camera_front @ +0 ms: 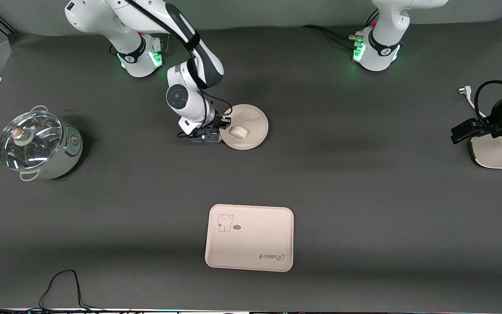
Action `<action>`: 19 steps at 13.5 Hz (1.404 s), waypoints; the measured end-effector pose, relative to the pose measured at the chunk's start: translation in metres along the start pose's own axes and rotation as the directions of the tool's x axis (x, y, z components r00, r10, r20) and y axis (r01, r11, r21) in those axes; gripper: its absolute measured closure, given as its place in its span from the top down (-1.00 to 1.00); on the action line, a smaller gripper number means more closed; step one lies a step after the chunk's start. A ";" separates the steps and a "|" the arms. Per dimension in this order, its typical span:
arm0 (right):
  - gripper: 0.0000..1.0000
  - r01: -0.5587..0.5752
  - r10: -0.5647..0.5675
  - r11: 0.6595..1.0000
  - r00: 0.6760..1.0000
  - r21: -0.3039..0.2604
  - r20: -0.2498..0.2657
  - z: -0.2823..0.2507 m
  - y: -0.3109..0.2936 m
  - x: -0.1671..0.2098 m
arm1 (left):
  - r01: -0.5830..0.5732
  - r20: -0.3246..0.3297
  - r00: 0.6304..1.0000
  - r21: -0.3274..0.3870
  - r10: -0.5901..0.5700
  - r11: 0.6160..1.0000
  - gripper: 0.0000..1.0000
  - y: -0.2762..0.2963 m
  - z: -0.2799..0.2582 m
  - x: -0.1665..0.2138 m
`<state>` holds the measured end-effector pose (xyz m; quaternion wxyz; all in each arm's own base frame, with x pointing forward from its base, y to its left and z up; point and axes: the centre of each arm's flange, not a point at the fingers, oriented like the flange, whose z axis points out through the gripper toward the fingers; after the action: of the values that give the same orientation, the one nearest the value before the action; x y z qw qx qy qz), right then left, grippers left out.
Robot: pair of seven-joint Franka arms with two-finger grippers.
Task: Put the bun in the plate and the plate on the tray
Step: 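Grip the plate rim with the right gripper and carry it over the tray, then lower the plate onto the white tray and open the right gripper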
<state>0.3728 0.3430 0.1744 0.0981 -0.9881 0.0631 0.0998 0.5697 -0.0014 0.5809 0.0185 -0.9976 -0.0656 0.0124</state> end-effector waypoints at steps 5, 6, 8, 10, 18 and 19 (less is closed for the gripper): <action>-0.89 -0.027 0.028 0.999 0.999 0.017 -0.044 -0.056 0.009 0.056 | -0.065 -0.024 0.998 -0.030 0.064 0.997 1.00 0.000 -0.025 -0.015; -0.89 -0.031 0.031 0.999 0.999 0.019 -0.025 -0.084 0.007 0.078 | -0.074 -0.021 0.997 -0.030 0.074 0.997 1.00 0.003 -0.024 -0.015; -0.89 -0.041 0.042 0.998 0.999 0.037 -0.019 -0.148 0.004 0.118 | -0.083 -0.017 0.996 -0.030 0.083 0.996 1.00 0.007 -0.021 -0.014; -0.89 -0.052 0.055 0.996 0.997 0.069 -0.045 -0.205 0.004 0.148 | -0.088 -0.019 0.996 -0.030 0.087 0.996 1.00 0.006 -0.022 -0.014; -0.89 -0.117 0.162 0.961 0.972 0.249 -0.170 -0.243 -0.023 0.286 | -0.091 -0.036 0.995 -0.032 0.090 0.995 1.00 0.006 -0.029 -0.013; -0.89 -0.127 0.182 0.958 0.963 0.258 -0.200 -0.227 -0.027 0.304 | -0.093 -0.039 0.995 -0.032 0.092 0.995 1.00 0.007 -0.031 -0.014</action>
<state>0.7138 0.2908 0.3338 0.2025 -0.9656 0.1627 -0.0120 0.5581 -0.0117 0.6115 0.0022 -0.9998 -0.0190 -0.0064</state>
